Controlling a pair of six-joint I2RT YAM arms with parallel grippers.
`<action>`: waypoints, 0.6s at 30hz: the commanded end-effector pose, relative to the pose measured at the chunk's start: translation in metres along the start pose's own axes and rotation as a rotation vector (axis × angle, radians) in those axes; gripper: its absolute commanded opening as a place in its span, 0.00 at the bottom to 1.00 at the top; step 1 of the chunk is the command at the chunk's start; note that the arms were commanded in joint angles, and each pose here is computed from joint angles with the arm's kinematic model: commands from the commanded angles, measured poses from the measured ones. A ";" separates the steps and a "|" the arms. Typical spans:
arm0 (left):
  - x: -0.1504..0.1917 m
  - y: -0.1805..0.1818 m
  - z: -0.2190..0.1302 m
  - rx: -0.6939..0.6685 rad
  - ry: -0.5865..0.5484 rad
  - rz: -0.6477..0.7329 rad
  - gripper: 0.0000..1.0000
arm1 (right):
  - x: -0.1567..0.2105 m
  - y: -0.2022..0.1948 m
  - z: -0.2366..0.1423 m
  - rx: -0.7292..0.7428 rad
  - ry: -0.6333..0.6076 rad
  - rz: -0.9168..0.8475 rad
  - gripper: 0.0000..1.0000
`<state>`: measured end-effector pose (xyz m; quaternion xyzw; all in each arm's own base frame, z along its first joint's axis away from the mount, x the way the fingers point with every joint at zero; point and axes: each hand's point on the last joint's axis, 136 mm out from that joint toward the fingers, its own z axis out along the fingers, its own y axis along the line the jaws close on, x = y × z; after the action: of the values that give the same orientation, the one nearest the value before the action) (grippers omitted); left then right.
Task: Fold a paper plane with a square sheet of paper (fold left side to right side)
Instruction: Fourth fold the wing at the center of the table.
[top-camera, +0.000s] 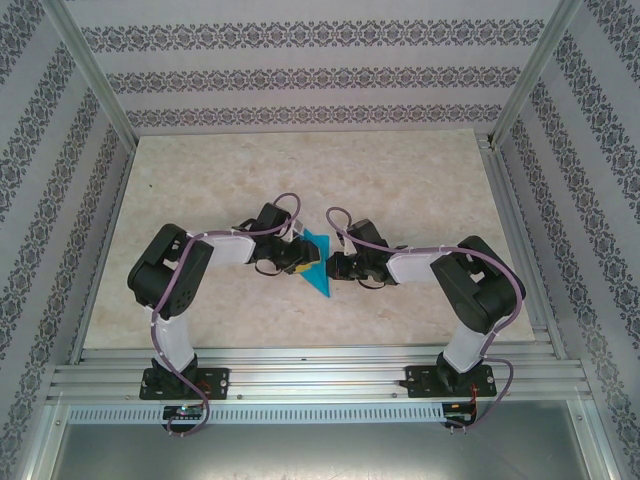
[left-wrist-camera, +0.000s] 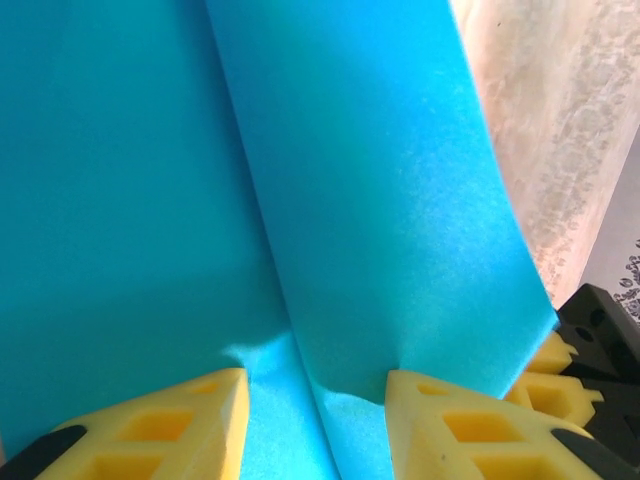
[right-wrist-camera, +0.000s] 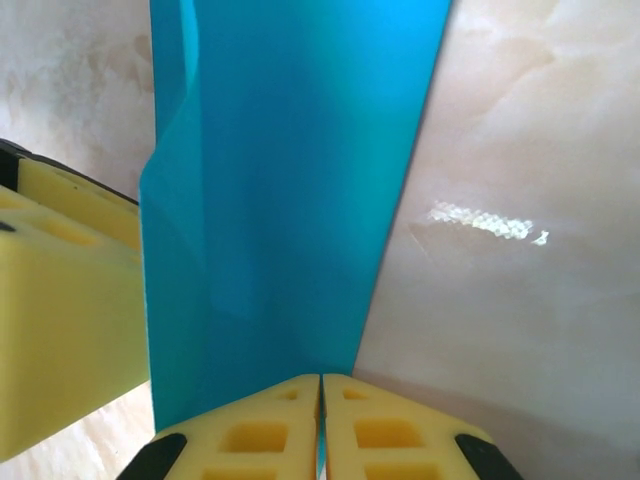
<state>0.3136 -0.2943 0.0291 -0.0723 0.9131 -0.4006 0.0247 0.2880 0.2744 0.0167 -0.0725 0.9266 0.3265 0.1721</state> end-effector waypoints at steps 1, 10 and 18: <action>0.009 0.054 0.016 -0.182 0.010 -0.082 0.42 | -0.008 0.008 -0.010 -0.045 -0.035 -0.007 0.11; 0.013 0.061 0.016 -0.241 0.026 -0.059 0.42 | -0.018 0.017 -0.035 -0.081 -0.075 -0.011 0.22; 0.013 0.062 0.017 -0.241 0.027 -0.057 0.42 | -0.033 0.035 -0.035 -0.242 -0.120 0.068 0.27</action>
<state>0.3159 -0.2951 0.0273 -0.0738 0.9201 -0.3841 0.0217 0.2930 0.2745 0.0638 -0.0567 0.8929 0.3996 0.1997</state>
